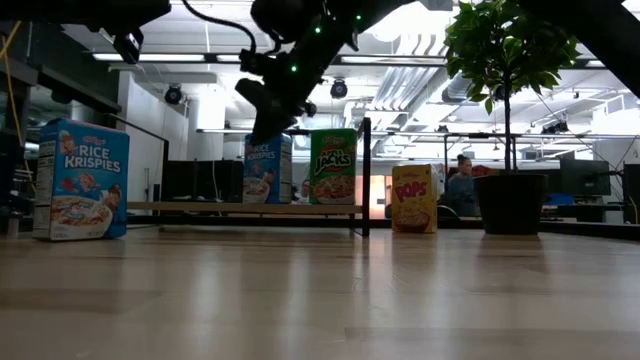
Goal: Stack cereal on shelf
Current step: Put the right blue cereal box on the shelf
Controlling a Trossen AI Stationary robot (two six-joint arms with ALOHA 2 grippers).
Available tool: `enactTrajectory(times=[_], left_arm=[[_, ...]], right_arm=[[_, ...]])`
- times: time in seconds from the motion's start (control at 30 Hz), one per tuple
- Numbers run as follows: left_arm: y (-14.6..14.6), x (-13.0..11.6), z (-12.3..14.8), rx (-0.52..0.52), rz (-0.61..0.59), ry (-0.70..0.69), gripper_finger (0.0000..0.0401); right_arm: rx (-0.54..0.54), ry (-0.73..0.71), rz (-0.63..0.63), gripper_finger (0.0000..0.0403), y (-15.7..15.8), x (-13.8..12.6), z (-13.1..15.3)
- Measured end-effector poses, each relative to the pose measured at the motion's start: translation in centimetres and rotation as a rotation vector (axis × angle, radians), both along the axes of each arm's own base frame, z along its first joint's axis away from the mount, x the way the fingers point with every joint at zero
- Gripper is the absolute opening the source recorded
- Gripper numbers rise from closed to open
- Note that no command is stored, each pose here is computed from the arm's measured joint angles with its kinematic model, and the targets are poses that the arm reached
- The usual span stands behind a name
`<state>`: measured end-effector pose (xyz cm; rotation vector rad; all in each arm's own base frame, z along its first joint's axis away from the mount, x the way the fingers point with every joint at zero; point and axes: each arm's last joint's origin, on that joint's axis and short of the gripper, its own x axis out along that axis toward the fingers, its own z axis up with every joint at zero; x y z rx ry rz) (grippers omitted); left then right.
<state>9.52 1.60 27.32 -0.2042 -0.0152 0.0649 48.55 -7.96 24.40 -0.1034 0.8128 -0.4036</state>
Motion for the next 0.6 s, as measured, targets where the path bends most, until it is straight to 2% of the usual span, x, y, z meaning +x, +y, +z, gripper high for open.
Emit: enactTrajectory(times=[0.33, 0.6], left_arm=[[0.0, 0.0, 0.0, 0.0, 0.0, 0.0, 0.0019], [0.0, 0.0, 0.0, 0.0, 0.0, 0.0, 0.0019]], right_arm=[[-0.095, 0.05, -0.156, 0.0, -0.8, -0.5, -0.6], [-0.123, 0.076, -0.202, 0.0, -1.7, -0.9, -0.7]])
